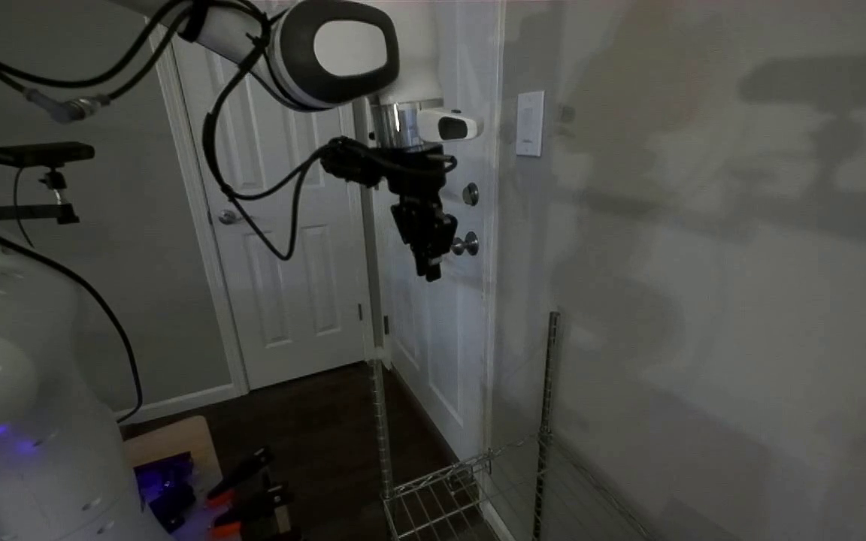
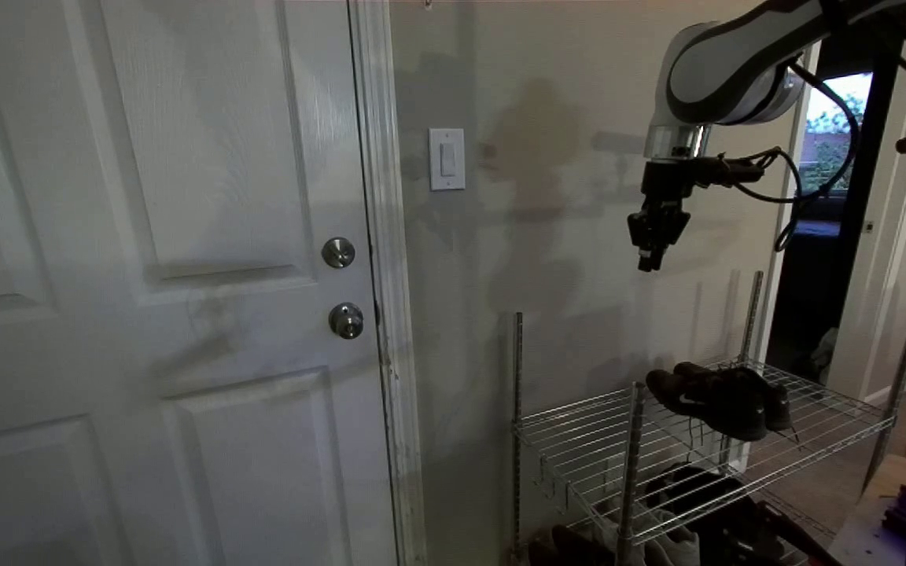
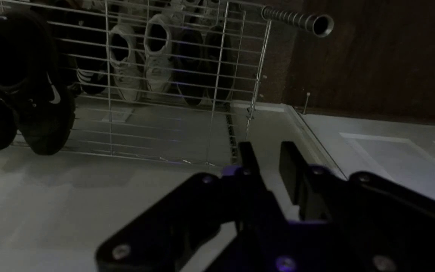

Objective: Turn on the light switch

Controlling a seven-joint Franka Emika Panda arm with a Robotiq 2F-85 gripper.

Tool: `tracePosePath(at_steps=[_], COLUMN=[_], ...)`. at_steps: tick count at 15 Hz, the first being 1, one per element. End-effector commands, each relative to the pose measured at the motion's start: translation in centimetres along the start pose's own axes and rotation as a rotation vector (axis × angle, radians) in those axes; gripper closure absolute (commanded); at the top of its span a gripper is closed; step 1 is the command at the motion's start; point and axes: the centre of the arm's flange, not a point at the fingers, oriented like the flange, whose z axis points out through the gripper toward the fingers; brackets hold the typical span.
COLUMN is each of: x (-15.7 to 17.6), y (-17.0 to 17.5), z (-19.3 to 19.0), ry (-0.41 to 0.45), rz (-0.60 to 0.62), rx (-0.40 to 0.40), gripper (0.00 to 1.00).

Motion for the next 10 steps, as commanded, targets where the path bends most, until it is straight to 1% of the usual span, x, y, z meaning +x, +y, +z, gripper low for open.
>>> tracePosePath(at_steps=[1, 3, 4, 5, 10], x=[1.5, 2.0, 1.4, -0.5, -3.4], y=[-0.8, -1.2, -1.8, -3.3, -7.0], z=[-0.4, -1.1, -1.9, -3.3, -6.4], ry=[0.124, 0.206, 0.239, 0.283, 0.443], rz=[-0.024, -0.029, -0.03, -0.03, -0.081], rx=[0.015, 0.021, 0.025, 0.025, 0.029], gripper=[0.99, 1.0, 1.0, 1.0, 1.0])
